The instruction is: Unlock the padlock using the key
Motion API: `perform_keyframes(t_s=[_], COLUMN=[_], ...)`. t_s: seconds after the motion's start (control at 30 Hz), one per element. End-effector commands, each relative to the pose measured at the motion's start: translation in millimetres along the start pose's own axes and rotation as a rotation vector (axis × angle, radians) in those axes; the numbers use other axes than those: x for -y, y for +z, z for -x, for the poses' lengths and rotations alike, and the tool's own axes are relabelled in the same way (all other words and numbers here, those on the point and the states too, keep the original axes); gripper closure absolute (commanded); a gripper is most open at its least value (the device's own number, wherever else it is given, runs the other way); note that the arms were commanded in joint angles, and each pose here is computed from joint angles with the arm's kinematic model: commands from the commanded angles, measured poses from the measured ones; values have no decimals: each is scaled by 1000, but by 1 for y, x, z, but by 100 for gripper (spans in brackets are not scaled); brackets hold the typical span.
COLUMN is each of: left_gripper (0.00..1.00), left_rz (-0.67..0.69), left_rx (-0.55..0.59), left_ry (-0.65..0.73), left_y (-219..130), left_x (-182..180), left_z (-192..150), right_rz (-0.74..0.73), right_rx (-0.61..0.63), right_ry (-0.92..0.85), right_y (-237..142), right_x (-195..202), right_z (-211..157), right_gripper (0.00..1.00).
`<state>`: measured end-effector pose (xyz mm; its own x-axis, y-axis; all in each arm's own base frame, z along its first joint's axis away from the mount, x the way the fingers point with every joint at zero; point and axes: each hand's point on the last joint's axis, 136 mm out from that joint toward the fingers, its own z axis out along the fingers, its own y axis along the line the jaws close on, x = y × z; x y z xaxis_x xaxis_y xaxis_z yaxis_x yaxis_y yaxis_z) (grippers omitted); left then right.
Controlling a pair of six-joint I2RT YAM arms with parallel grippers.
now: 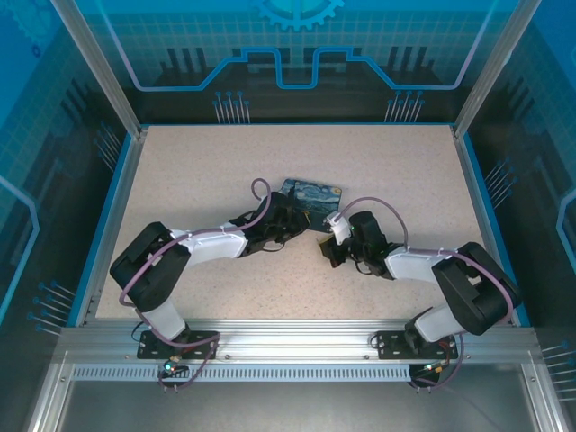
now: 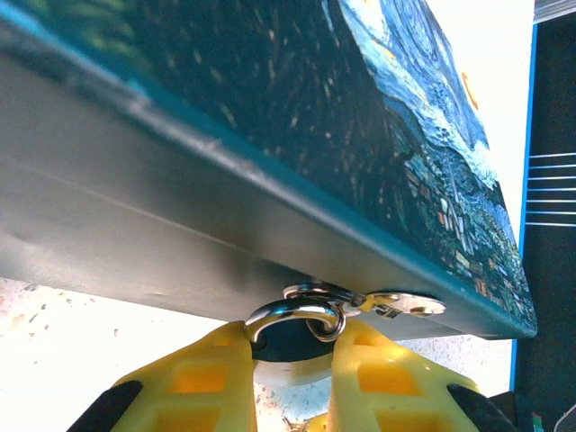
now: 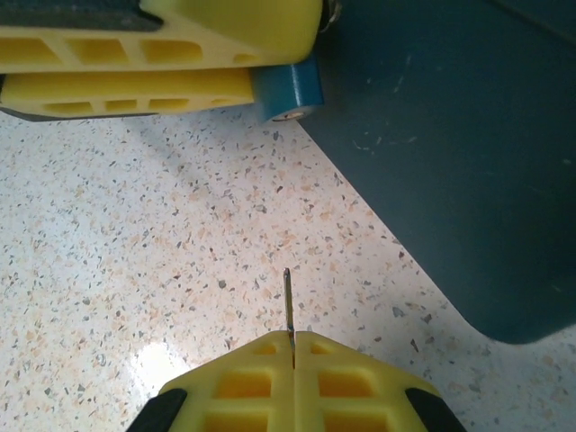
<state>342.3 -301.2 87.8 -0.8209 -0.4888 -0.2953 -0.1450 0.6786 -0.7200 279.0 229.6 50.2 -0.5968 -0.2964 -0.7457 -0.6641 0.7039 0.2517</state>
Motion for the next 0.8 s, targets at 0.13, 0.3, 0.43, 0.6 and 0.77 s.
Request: perform_keyframes(t_s=[0.13,0.3,0.43,0.6,0.77], left_gripper=[100,100,100,100,100], left_rz=[-71,-76,-79,-83,-87], left_rx=[-2,-8,-12,-16,-17], left_ry=[-8,-11,-13,-19,-21], left_y=[-9,-8,-8,-7,-7], left_x=[19,21,22,22,23], left_z=[-1,-3,-4,-5,-5], right_rz=[-42,-54,-55,-40,-31], right_rx=[42,17,16,13,8], right_ry=[-62,-72,-75,-80,-86], right_y=[5,9,11,14,16], right_x=[0,2,2,-1,-3], right_z=[24,26,28,31,29], right_gripper=[100,100,100,100,100])
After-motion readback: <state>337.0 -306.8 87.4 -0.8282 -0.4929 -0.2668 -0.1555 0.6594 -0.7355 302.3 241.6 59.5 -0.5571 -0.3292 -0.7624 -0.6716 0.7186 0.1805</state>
